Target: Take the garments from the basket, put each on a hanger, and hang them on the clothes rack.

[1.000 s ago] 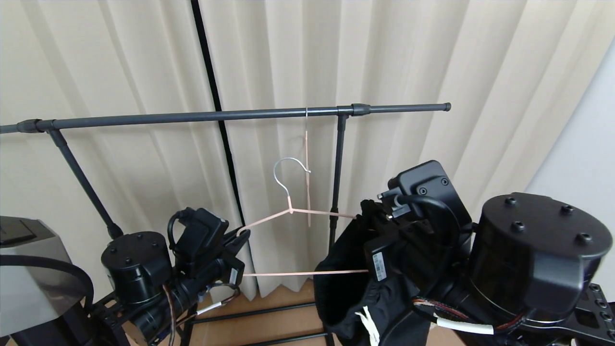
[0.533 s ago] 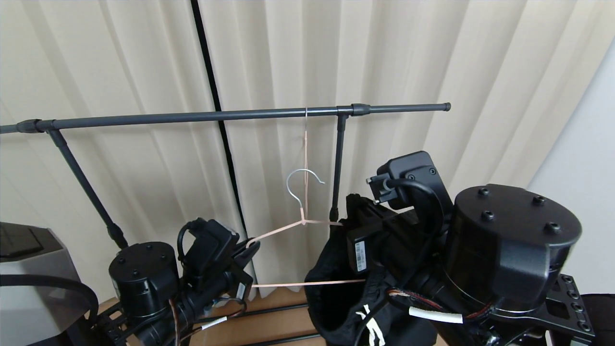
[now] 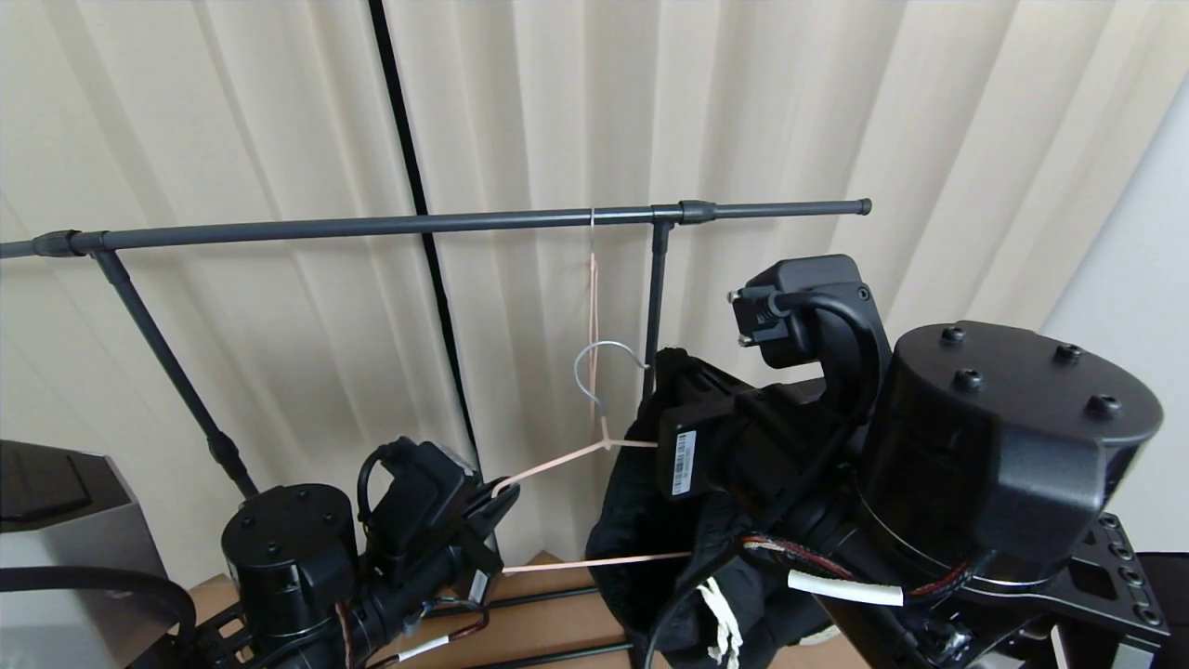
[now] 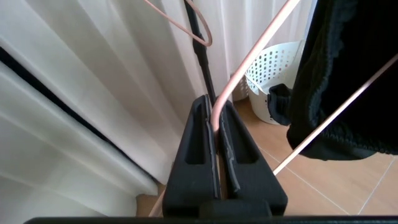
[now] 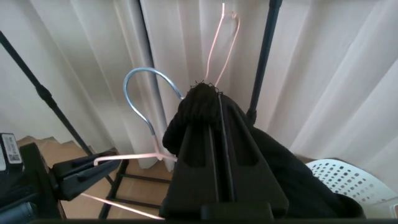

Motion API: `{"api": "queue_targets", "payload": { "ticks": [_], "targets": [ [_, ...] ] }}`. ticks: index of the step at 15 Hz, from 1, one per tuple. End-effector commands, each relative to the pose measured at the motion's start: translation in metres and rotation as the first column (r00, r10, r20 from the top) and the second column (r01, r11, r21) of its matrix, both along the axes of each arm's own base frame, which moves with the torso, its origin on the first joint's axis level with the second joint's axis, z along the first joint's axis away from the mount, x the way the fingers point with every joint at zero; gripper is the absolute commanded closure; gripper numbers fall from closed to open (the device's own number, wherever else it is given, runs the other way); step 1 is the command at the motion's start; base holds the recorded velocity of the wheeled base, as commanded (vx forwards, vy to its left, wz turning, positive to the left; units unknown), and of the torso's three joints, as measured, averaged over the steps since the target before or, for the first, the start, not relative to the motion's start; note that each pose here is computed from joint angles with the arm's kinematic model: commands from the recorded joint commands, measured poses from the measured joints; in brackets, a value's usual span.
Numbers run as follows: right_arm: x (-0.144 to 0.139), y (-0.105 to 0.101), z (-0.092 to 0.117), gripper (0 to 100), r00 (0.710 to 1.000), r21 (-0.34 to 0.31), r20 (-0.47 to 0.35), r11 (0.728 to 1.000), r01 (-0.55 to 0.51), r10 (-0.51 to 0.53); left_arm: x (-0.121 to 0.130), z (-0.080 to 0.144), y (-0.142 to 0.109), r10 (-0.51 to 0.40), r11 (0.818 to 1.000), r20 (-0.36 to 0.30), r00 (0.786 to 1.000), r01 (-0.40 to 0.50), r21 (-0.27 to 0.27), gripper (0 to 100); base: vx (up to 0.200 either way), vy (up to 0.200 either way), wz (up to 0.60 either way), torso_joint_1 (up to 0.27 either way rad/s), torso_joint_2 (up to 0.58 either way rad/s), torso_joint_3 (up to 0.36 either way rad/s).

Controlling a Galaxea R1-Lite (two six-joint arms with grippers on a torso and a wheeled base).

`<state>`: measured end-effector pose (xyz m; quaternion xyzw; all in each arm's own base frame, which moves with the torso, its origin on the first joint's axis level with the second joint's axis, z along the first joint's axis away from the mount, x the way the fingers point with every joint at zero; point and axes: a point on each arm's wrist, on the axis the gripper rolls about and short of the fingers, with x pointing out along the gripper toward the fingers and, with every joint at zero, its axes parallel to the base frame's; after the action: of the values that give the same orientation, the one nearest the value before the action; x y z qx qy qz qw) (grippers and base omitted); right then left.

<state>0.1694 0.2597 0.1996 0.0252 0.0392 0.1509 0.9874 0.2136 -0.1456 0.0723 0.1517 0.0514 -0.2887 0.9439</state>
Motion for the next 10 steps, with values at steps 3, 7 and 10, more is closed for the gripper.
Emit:
{"api": "queue_targets", "payload": {
  "ticks": [3, 7, 10],
  "targets": [
    [-0.001, -0.001, -0.007, 100, 1.0, -0.021, -0.011, 1.0, -0.007, 0.007, 0.002, 0.007, 0.001, 0.011, 1.0, 0.024, 1.0, -0.011, -0.026, 100, 0.0, 0.0, 0.0, 0.0, 0.0, 0.0],
    [-0.002, -0.002, -0.012, 100, 1.0, -0.036, -0.02, 0.999, -0.007, 0.007, 0.001, 0.019, 0.002, 0.017, 0.995, 0.035, 0.999, -0.014, -0.099, 100, 0.0, 0.0, 0.0, 0.0, 0.0, 0.0],
    [-0.001, -0.002, -0.013, 100, 1.0, -0.037, -0.02, 0.999, -0.004, 0.004, 0.001, 0.021, 0.001, 0.018, 0.992, 0.033, 0.999, -0.014, -0.123, 100, 0.0, 0.0, 0.0, 0.0, 0.0, 0.0]
  ]
}}
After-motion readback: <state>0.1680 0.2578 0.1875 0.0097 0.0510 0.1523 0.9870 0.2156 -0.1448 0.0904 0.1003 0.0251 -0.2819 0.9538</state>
